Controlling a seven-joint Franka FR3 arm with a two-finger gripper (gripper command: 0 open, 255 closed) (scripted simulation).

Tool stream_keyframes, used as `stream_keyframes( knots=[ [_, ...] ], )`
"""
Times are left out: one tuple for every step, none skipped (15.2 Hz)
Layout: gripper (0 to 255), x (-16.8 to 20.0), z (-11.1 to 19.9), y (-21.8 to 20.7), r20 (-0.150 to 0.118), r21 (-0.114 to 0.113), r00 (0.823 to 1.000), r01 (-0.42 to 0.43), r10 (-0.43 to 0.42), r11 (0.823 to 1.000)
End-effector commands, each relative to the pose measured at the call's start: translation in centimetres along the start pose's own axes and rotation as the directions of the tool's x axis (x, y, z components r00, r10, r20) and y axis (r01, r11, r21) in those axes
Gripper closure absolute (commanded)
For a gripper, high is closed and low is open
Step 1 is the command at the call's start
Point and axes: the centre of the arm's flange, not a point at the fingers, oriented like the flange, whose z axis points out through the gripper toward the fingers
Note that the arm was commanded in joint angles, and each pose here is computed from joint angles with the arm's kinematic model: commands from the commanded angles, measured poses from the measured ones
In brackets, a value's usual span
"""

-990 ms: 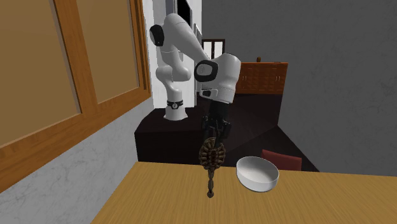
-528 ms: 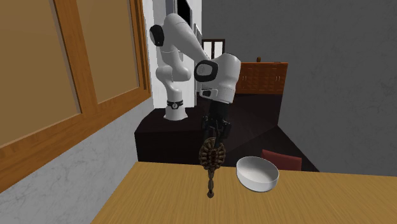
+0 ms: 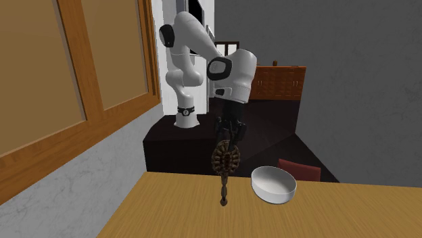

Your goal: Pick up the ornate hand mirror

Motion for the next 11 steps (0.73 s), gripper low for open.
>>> stream_keyframes(
  knots=[
    [255, 0.3, -1.0, 0.0, 0.000, 0.000, 1.000, 0.000, 0.000, 1.000],
    [255, 0.5, -1.5, 0.0, 0.000, 0.000, 1.000, 0.000, 0.000, 1.000],
    [255, 0.7, -2.0, -0.1, 0.000, 0.000, 1.000, 0.000, 0.000, 1.000],
    [255, 0.9, -2.4, -0.1, 0.000, 0.000, 1.000, 0.000, 0.000, 1.000],
    [255, 1.1, -2.9, -0.1, 0.000, 0.000, 1.000, 0.000, 0.000, 1.000],
    [255, 1.3, -3.4, -0.2, 0.000, 0.000, 1.000, 0.000, 0.000, 1.000],
    [255, 1.5, -3.9, -0.2, 0.000, 0.000, 1.000, 0.000, 0.000, 1.000],
    [255, 1.7, -4.4, -0.3, 0.000, 0.000, 1.000, 0.000, 0.000, 1.000],
    [255, 1.9, -4.9, -0.3, 0.000, 0.000, 1.000, 0.000, 0.000, 1.000],
    [255, 1.9, -5.0, -0.3, 0.000, 0.000, 1.000, 0.000, 0.000, 1.000],
    [255, 1.9, -5.0, -0.3, 0.000, 0.000, 1.000, 0.000, 0.000, 1.000]
  ],
)
